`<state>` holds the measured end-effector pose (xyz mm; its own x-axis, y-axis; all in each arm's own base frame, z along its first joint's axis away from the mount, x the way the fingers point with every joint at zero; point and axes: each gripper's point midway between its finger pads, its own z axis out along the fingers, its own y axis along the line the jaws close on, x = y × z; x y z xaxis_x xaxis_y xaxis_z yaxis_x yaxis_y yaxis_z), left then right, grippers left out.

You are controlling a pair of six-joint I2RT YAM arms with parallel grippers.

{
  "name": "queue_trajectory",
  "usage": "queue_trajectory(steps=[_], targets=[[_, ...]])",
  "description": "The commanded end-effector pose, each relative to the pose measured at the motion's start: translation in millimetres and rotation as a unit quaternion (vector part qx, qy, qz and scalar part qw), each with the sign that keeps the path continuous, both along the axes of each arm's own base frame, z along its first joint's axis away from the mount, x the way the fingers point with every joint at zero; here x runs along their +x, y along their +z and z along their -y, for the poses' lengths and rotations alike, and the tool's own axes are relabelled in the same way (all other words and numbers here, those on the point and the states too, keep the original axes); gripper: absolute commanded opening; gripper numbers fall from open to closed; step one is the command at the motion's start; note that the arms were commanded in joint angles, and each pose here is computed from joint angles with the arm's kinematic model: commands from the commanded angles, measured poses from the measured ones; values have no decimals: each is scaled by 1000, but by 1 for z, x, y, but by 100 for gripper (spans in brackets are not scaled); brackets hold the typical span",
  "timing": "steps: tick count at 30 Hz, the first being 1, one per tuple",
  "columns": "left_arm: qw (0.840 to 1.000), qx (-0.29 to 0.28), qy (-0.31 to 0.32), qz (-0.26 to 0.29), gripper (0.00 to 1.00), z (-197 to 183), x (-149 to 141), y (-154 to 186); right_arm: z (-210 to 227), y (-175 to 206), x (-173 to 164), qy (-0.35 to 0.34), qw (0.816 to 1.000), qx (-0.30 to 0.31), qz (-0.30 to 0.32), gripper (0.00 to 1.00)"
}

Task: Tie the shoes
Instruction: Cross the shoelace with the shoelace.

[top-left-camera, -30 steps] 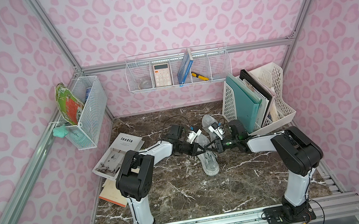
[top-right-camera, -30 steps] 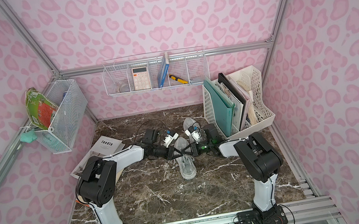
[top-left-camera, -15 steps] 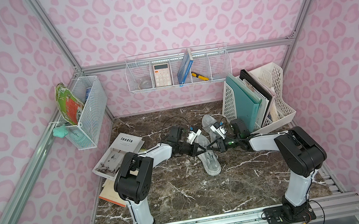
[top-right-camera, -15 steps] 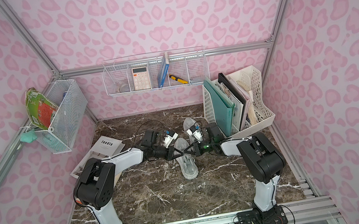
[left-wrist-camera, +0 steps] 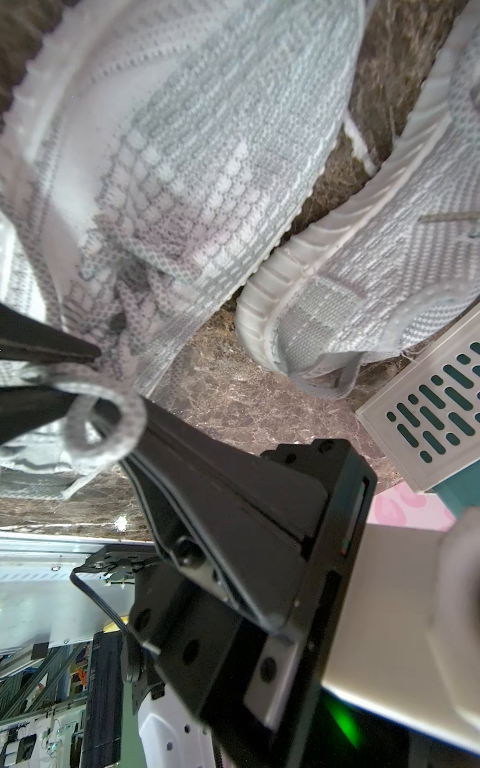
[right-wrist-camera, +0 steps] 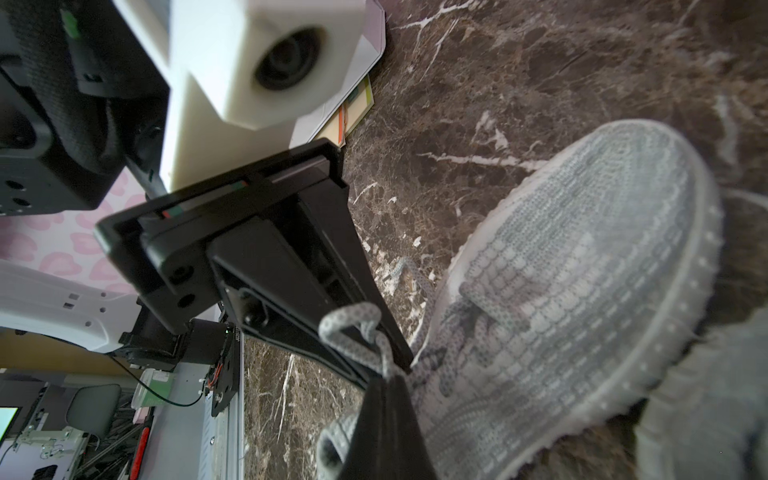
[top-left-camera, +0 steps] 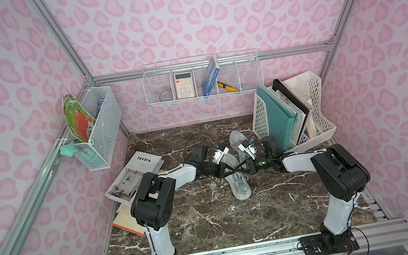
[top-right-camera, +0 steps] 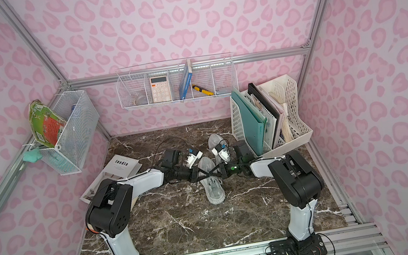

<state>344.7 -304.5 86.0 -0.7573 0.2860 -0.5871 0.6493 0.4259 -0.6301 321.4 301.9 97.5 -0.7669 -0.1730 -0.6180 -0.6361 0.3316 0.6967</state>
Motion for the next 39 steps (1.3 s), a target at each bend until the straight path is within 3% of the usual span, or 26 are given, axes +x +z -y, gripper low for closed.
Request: queue_trajectory(steps=[1,10,22,30,39], targets=[[1000,-13,-11,9,21,5,1,4,-2,9,1,4,1000,21,3,0],[1000,-25,-13,2,24,11,4,2,1,9,1,4,999,38,-7,0],[1000,-23,6,8,0,11,11,0,9,7,3,-11,999,29,-6,0],[999,-4,35,12,0,-1,12,2,16,1,4,-25,1000,-11,7,0],[998,27,58,10,0,-12,11,-7,-5,6,-20,24,1000,5,5,0]])
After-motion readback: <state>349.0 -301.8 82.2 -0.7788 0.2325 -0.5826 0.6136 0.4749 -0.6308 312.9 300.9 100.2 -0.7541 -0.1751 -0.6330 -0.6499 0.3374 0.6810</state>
